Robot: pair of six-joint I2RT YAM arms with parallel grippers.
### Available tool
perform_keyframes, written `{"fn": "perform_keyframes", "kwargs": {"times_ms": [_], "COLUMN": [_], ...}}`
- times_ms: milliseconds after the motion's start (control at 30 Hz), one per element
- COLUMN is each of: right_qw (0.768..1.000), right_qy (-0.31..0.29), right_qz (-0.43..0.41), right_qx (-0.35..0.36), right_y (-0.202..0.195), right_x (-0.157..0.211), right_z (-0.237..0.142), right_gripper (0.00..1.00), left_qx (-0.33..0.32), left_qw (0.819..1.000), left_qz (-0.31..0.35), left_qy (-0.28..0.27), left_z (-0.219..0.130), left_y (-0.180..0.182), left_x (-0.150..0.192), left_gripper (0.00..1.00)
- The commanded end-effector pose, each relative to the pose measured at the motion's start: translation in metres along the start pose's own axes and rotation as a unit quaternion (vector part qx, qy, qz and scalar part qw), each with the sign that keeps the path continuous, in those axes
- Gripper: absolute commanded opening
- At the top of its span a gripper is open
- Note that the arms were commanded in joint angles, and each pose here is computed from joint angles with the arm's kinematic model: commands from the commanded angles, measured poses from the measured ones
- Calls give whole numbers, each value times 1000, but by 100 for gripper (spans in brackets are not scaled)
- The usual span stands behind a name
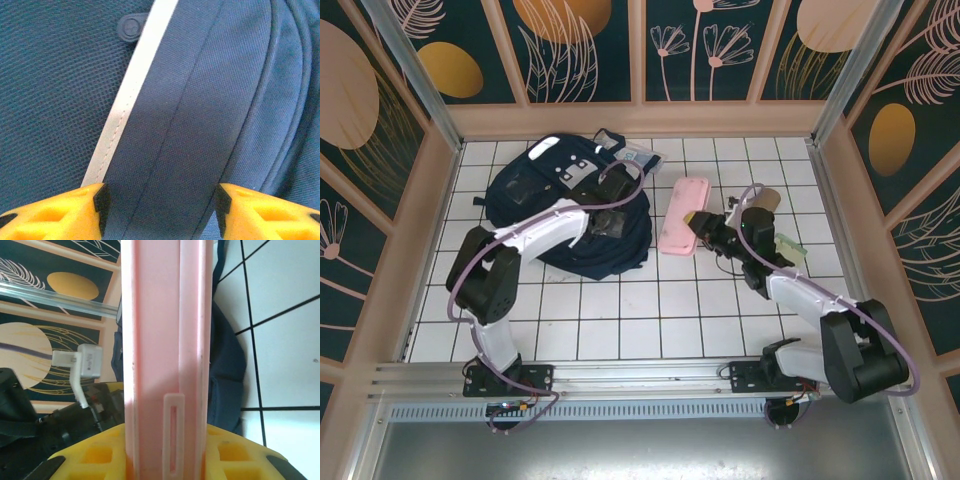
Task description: Pack the student bag
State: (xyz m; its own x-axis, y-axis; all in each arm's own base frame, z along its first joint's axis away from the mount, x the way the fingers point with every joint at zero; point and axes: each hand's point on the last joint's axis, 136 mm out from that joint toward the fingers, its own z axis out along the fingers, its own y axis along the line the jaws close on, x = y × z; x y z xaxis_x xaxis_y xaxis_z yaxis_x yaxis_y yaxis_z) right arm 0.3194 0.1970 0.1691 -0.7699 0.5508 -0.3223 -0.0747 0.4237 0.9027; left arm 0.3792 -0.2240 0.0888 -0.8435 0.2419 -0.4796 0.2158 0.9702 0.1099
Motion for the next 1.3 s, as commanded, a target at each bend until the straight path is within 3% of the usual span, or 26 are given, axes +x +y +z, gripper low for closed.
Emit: {"fn": "perform_keyframes", "kwargs": {"times_ms": [0, 233, 400, 633, 767, 900, 967, 1067, 1167, 1200, 1267], "right_qw": [1000, 1000, 1000, 1000, 1000, 1000, 1000, 1000, 1000, 1000, 1000], "right_qy": [-8, -6, -4, 2, 4, 6, 6, 7, 11, 12, 12], "right_qz": [-15, -11, -12, -9, -9, -9, -9, -8, -8, -10, -11], "right_qx": [-8, -14, -14, -17, -16, -18, -18, -20, -23, -24, -26], "right_y": [3, 6, 6, 7, 5, 6, 6, 6, 8, 10, 11], "right_x": [-1, -1, -2, -2, -1, -1, -1, 0, 2, 2, 3], "right_z": [-6, -5, -2, 1, 2, 3, 2, 3, 5, 5, 6], "right_gripper": [20, 20, 20, 20, 20, 20, 20, 21, 20, 20, 20], "left_qx": [-25, -115, -160, -75, -107, -76, -100, -146, -173, -176, -180], "left_qw": [998, 988, 980, 992, 987, 991, 989, 980, 974, 975, 977], "left_qz": [57, 98, 119, 105, 121, 110, 110, 136, 142, 134, 114], "left_qy": [-7, 13, 16, 3, 23, 15, 7, 26, 22, 11, -16], "left_z": [3, 26, 32, 18, 29, 20, 20, 31, 29, 24, 7], "left_y": [-1, 21, 33, 5, 14, 6, 14, 27, 36, 38, 42], "left_x": [-6, 7, 13, 10, 20, 17, 14, 24, 24, 20, 6], "left_gripper": [62, 60, 65, 70, 69, 68, 63, 43, 5, 0, 0]}}
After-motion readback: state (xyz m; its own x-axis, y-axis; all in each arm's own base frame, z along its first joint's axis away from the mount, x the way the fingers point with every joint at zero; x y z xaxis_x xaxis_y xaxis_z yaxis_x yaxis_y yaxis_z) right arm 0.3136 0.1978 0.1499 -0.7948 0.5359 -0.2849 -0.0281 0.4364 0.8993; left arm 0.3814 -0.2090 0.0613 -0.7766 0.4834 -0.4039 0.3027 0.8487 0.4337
